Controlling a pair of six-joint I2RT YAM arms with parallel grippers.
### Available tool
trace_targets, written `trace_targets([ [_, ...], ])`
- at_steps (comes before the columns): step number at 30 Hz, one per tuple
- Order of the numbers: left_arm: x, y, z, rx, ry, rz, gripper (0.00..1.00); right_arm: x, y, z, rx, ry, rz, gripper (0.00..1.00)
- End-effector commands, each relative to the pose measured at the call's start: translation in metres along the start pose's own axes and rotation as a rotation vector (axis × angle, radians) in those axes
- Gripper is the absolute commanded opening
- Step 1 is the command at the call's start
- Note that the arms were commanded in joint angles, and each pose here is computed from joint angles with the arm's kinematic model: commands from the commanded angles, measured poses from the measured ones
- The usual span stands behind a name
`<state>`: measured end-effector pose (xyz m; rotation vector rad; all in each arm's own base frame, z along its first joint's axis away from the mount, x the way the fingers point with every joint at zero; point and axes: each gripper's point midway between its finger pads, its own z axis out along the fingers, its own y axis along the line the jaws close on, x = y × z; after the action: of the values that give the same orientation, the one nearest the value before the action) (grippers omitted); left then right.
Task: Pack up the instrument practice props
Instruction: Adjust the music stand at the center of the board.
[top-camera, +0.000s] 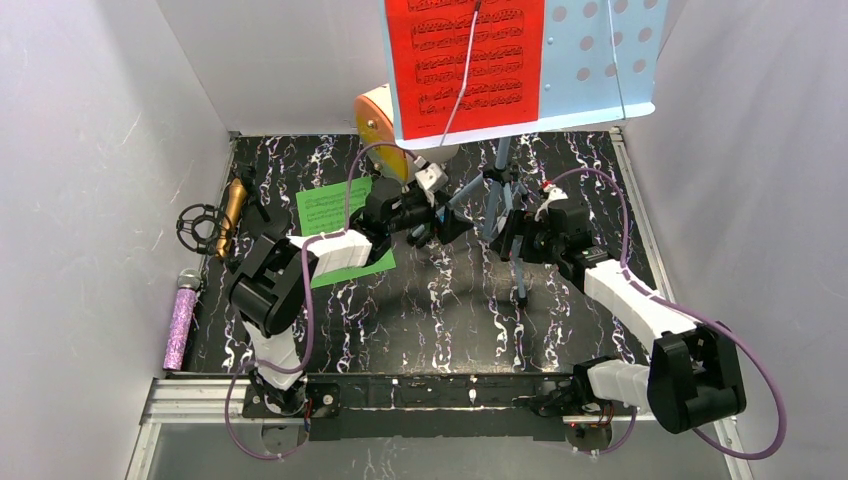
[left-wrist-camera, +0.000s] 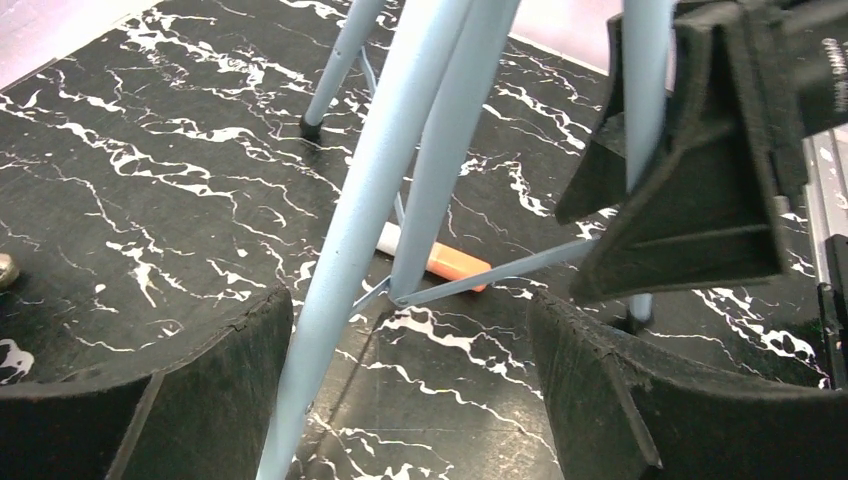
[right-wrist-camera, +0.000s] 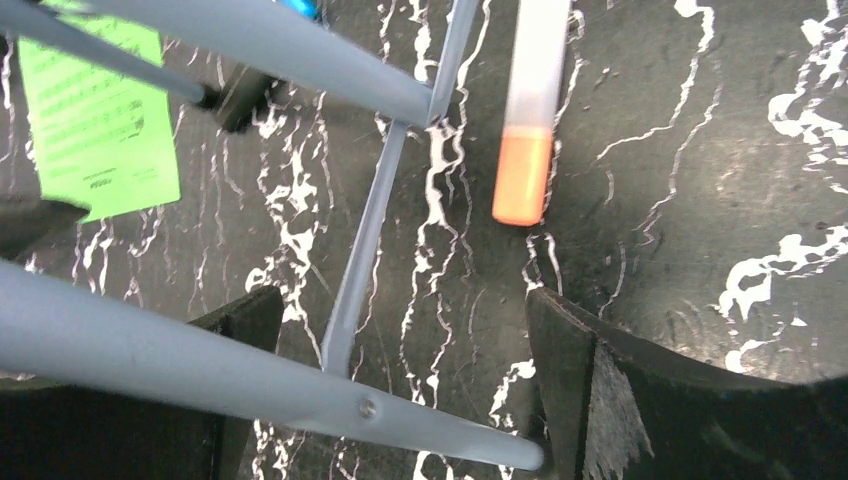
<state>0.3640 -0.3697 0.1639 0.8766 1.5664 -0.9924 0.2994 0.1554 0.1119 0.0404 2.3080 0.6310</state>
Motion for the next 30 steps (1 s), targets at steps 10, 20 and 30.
trace_targets([
  [10, 0.03, -0.077, -0.008, 0.133, 0.079, -0.038, 0.77, -0.053, -0.017, 0.016, 0.091, -0.132, -0.044, 0.99],
  [20, 0.037, -0.104, -0.006, 0.144, 0.083, -0.032, 0.77, -0.077, -0.019, 0.02, 0.104, -0.182, -0.13, 0.99],
  [30, 0.013, -0.065, -0.031, -0.147, -0.009, -0.119, 0.82, -0.083, -0.019, 0.0, 0.127, -0.249, -0.098, 0.99],
])
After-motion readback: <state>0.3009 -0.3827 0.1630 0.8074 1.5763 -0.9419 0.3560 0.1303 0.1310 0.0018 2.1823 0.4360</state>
